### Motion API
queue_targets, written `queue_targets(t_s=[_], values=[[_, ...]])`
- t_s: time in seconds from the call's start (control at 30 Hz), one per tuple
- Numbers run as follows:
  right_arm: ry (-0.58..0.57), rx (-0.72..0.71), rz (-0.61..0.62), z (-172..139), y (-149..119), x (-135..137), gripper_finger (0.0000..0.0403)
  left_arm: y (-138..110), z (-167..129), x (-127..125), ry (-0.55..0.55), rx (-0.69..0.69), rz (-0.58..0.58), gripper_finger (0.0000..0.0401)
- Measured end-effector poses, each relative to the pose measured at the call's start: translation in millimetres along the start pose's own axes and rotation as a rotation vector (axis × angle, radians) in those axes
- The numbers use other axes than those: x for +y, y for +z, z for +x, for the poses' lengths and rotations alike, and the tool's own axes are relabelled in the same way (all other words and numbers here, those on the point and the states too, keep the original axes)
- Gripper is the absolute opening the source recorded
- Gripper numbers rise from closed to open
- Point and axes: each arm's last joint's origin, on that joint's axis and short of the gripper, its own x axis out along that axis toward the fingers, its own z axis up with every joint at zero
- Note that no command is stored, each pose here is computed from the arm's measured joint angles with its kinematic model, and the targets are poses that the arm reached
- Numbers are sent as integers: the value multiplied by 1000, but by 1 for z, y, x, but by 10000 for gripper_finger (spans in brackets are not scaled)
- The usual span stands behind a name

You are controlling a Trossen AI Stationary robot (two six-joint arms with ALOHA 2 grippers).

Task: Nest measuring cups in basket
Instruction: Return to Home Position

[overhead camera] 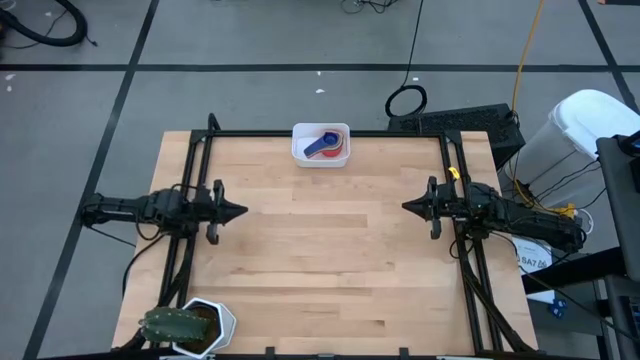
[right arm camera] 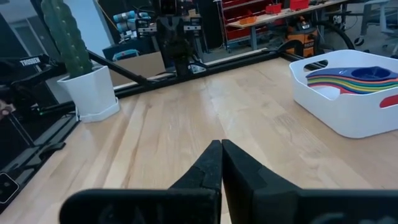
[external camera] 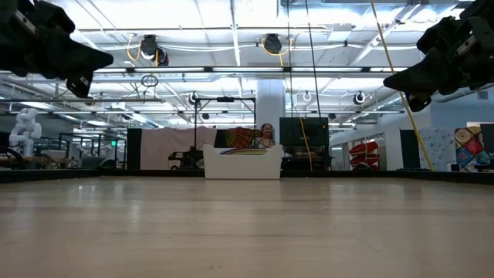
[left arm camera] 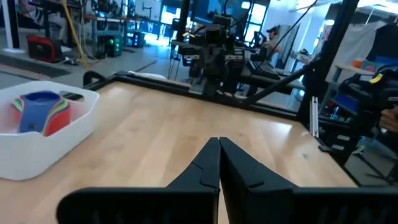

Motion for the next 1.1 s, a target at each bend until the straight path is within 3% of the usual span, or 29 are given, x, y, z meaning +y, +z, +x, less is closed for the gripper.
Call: queue_targets(t_s=[0.17, 0.63, 0.87, 1.1], values=[[2, 5, 4, 0, 0, 0, 0, -14, 6, 1, -48, -43, -49, 3], [56, 14, 5, 0, -1, 2, 0, -15, 6, 0, -69, -26, -54, 16], [102, -165, 35, 4, 6, 3, 0, -15, 6, 0, -73, -21, -59, 15], [71, -158, 7, 5, 5, 2, 0, -16, 7, 0, -73, -11, -73, 10]])
